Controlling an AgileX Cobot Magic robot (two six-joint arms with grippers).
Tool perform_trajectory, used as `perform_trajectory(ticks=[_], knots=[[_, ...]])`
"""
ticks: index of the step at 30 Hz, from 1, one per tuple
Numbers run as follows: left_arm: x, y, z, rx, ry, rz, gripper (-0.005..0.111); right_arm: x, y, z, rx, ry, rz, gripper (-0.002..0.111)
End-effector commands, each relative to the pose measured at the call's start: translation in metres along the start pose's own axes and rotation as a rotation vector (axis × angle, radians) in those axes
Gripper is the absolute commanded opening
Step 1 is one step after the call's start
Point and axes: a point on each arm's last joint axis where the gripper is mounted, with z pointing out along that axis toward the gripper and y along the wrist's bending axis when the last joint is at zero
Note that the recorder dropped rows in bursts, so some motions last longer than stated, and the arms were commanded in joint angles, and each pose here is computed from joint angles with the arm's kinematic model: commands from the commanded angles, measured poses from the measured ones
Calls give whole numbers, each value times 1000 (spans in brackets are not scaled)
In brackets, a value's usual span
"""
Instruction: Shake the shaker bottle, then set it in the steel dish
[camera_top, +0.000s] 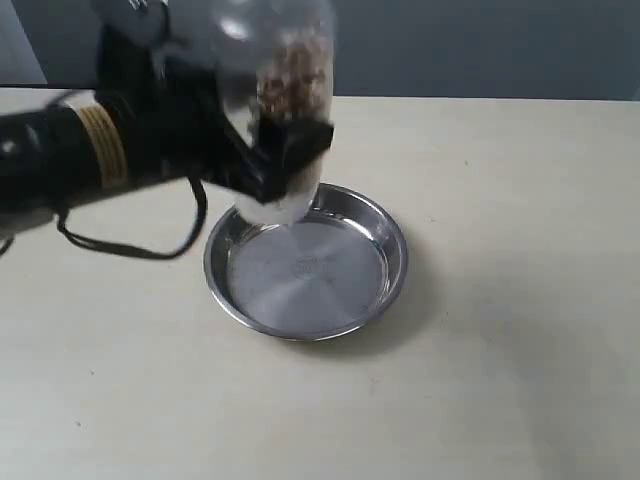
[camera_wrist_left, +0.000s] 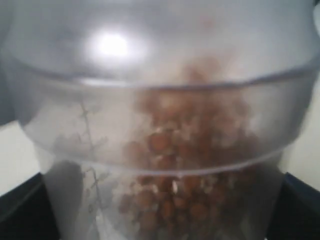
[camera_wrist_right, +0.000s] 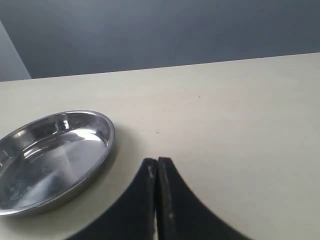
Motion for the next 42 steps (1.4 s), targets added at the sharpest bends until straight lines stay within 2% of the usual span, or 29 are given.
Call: perform_trajectory(ticks=[1,3,5,9,13,15,18,19,20,21,25,26,28,30,31,33,34,35,36,37,38,39,40,41,42], knots=[[-17,-10,-5,109,-191,-117,0,-1,0,0,-1,-12,-4,-1],[-18,-5,-5,55,-202,-207,0,-1,0,0,-1,-12,-4,-1],[-11,3,-4,-34,-134,-272,0,-1,0,0,-1,-12,-4,-1],[-7,9,-6,-98,-83,-181,0,-1,0,0,-1,-12,-4,-1],[0,21,-6,-241,-49,-317,0,-1,0,0,-1,-12,-4,-1],[0,12,-4,-191,-26,-235,0,-1,0,0,-1,-12,-4,-1],[-2,-11,-1,-4,-34,62,0,-1,0,0,-1,-12,-4,-1],[-2,-17,-1,57,-40,130,0,-1,0,0,-1,-12,-4,-1],[-2,-18,-1,75,-39,157,0,-1,0,0,-1,-12,-4,-1],[-2,-14,-2,40,-32,116,0,-1,0,0,-1,-12,-4,-1],[6,40,-12,-352,70,-206,0,-1,0,0,-1,-12,-4,-1],[7,48,-15,-406,62,-244,0,-1,0,0,-1,-12,-4,-1],[6,56,-19,-481,21,-360,0,-1,0,0,-1,-12,-4,-1],[4,45,-17,-440,19,-400,0,-1,0,0,-1,-12,-4,-1],[4,29,-12,-365,49,-348,0,-1,0,0,-1,-12,-4,-1],[6,-3,-5,-216,115,-155,0,-1,0,0,-1,-12,-4,-1],[8,-19,-3,-130,141,24,0,-1,0,0,-1,-12,-4,-1],[8,-30,-2,-74,150,137,0,-1,0,0,-1,-12,-4,-1],[8,-32,-1,-51,144,210,0,-1,0,0,-1,-12,-4,-1],[7,-26,-1,-70,131,201,0,-1,0,0,-1,-12,-4,-1],[3,5,-3,-201,80,56,0,-1,0,0,-1,-12,-4,-1],[2,28,-7,-308,35,-93,0,-1,0,0,-1,-12,-4,-1],[3,63,-17,-495,-61,-404,0,-1,0,0,-1,-12,-4,-1],[3,68,-20,-522,-86,-455,0,-1,0,0,-1,-12,-4,-1],[-1,53,-14,-436,-78,-389,0,-1,0,0,-1,-12,-4,-1]])
